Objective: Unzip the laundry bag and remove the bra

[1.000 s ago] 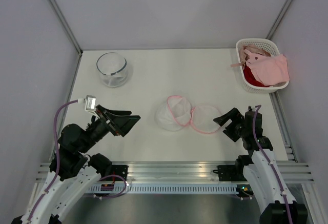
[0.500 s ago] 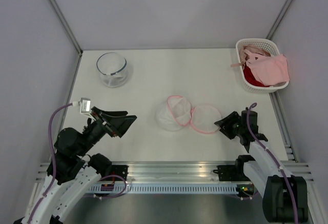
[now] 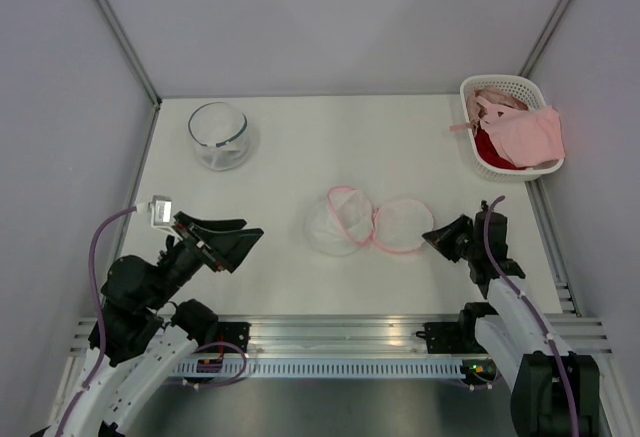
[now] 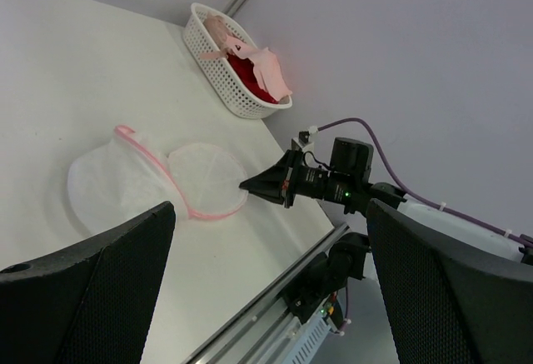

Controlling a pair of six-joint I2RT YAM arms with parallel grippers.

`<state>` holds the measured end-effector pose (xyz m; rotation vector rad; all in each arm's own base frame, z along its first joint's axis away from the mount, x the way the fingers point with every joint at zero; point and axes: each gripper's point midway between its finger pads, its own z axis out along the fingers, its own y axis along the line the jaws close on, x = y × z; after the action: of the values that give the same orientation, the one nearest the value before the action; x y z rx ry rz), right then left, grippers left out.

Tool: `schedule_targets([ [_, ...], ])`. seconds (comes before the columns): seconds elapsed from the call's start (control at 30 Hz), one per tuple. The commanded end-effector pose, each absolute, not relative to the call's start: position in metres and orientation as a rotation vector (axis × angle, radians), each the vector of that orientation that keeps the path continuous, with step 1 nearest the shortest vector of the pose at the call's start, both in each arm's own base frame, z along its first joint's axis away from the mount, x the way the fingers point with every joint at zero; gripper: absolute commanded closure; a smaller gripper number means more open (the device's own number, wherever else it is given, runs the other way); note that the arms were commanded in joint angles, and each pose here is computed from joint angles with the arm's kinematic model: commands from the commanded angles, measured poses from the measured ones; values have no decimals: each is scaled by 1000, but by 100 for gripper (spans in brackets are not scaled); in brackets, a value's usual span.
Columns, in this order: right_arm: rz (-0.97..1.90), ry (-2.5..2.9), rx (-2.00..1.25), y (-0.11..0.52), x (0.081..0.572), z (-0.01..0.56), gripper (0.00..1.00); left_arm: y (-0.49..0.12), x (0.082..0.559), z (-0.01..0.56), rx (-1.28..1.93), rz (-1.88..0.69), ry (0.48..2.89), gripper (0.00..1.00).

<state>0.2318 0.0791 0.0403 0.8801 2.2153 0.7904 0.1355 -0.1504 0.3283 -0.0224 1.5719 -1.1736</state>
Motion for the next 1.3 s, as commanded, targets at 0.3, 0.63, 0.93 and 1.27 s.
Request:
schedule_targets([
  [0.3,959,2024,361,105,308,179,99,-149,132,318,-43,-1195,1569,0],
  [0.63,1033,2010,-67,162,307,233,100,-149,132,316,-50,-1198,1574,0],
  [0.93,795,2113,-260,191,300,242,100,-149,133,316,-54,-1201,1573,0],
  [1.27,407,2181,-177,201,306,231,100,-147,130,319,-58,-1205,1553,0],
])
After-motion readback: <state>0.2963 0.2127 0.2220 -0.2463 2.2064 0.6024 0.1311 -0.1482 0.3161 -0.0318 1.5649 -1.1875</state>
